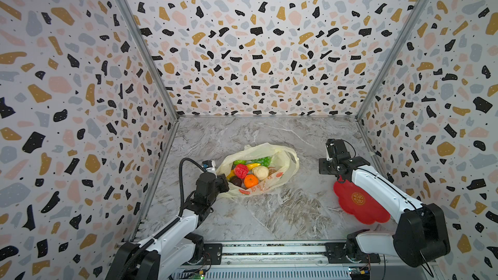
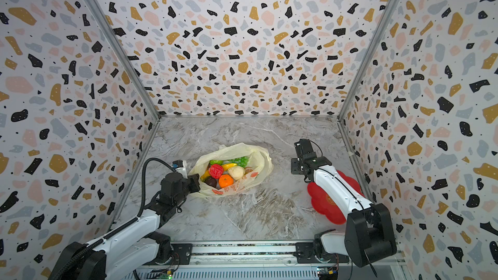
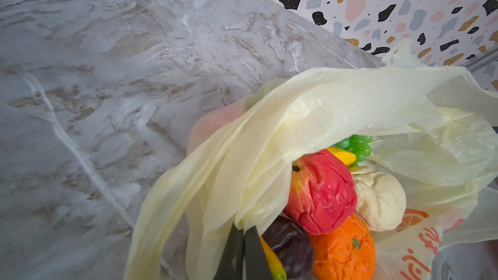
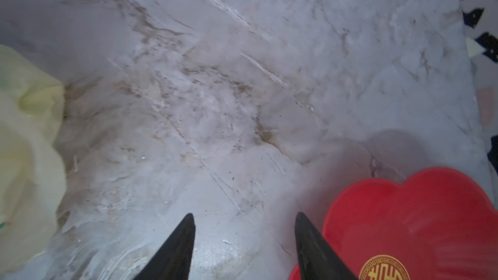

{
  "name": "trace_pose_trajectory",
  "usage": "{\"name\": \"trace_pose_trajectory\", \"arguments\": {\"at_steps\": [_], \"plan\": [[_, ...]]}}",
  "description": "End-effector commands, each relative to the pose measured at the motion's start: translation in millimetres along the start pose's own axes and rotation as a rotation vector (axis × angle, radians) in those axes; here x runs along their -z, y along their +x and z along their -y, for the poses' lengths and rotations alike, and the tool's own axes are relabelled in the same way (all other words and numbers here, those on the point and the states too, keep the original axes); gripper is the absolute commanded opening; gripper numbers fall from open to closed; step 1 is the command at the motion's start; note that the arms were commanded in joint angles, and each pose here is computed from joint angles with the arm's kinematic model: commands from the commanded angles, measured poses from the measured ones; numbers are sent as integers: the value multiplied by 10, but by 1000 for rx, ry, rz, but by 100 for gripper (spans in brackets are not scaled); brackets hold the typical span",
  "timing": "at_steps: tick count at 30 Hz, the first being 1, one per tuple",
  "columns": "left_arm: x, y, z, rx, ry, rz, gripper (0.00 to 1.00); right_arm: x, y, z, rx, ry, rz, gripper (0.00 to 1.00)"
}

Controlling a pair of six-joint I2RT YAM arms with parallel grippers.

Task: Take fruits out of the plastic bag
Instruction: Move the plate to the center of the table.

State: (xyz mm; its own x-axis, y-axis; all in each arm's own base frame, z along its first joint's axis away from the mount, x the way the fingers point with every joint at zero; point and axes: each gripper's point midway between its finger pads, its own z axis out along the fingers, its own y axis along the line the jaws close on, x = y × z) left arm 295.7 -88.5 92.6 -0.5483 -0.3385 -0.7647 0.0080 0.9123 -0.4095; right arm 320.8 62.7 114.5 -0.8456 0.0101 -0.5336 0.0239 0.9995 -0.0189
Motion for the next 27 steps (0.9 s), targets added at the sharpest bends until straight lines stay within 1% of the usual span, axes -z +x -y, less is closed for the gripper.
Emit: {"name": "trace_pose_trajectory", "arguments": {"at_steps": [1, 6, 10, 16, 18, 23, 27], "plan": [[16, -75, 49, 11, 20, 42, 4, -52, 165, 156, -73, 60, -46, 59], [16, -72, 58, 10, 19, 44, 3, -217, 426, 279, -105, 130, -107, 59], [12, -62, 69, 7, 22, 41, 3, -261, 605, 373, -124, 202, -142, 57], [9, -67, 67, 6, 20, 42, 3, -221, 698, 405, -136, 271, -156, 55], [7, -57, 64, 5, 20, 39, 3, -216, 700, 409, -140, 274, -153, 55], [14, -64, 62, 2, 17, 42, 3, -262, 748, 394, -132, 277, -167, 48], [24, -67, 53, 2, 14, 46, 3, -248, 761, 372, -118, 290, -156, 46]]}}
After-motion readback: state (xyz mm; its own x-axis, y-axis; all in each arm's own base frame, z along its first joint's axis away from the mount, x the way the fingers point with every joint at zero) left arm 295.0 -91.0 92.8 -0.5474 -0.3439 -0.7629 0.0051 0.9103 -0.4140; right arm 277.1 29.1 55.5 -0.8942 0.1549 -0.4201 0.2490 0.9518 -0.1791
